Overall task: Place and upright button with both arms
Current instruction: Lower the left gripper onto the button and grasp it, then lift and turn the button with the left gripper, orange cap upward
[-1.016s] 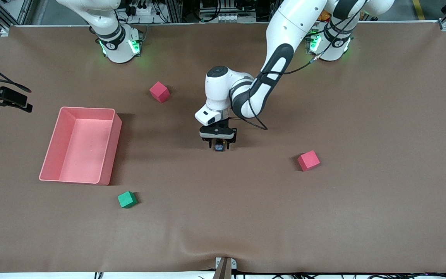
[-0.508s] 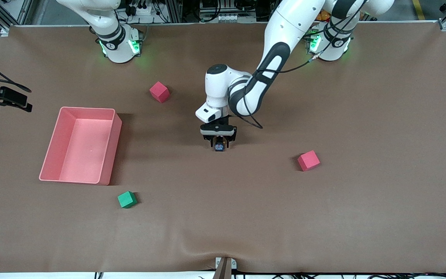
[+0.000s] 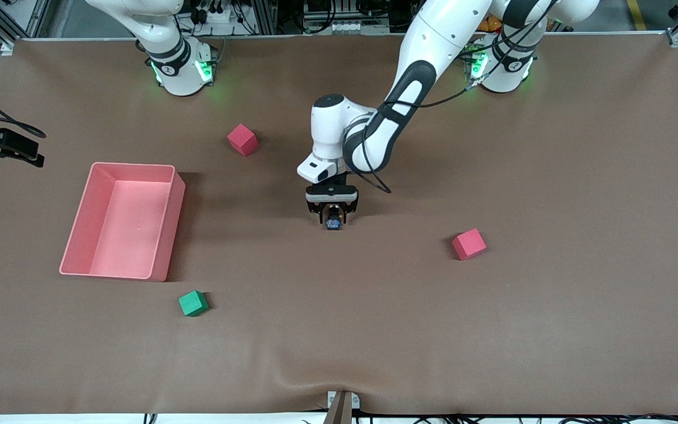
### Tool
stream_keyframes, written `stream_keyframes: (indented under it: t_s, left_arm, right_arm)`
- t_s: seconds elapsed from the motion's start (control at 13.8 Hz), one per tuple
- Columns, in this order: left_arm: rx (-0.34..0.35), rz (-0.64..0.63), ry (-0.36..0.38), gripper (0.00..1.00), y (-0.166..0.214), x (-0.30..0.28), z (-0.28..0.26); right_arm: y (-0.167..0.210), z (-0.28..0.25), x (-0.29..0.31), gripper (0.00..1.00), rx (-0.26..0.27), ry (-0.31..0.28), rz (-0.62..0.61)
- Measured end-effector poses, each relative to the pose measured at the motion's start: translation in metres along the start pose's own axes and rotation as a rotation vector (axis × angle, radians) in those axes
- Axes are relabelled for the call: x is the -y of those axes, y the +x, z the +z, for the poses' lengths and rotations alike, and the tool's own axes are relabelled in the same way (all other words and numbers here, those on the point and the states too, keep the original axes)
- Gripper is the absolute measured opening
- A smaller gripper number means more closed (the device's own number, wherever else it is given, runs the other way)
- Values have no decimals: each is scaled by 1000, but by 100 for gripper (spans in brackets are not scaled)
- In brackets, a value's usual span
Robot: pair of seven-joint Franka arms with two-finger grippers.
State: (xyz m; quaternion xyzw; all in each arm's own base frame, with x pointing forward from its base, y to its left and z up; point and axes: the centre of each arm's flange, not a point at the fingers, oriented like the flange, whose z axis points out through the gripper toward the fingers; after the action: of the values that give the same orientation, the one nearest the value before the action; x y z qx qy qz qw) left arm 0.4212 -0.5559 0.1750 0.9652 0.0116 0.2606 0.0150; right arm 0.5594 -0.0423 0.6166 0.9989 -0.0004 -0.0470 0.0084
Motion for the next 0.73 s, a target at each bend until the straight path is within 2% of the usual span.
stream_keyframes:
  t_s: [0.44,0.73]
  left_arm:
    - [7,4,8,65,-5,2,5]
    - [11,8,12,59,-8,3,8]
  right_arm:
    - [-3,2,3,100,27,4,-5]
    - [-3,2,3,100,29,5,-5]
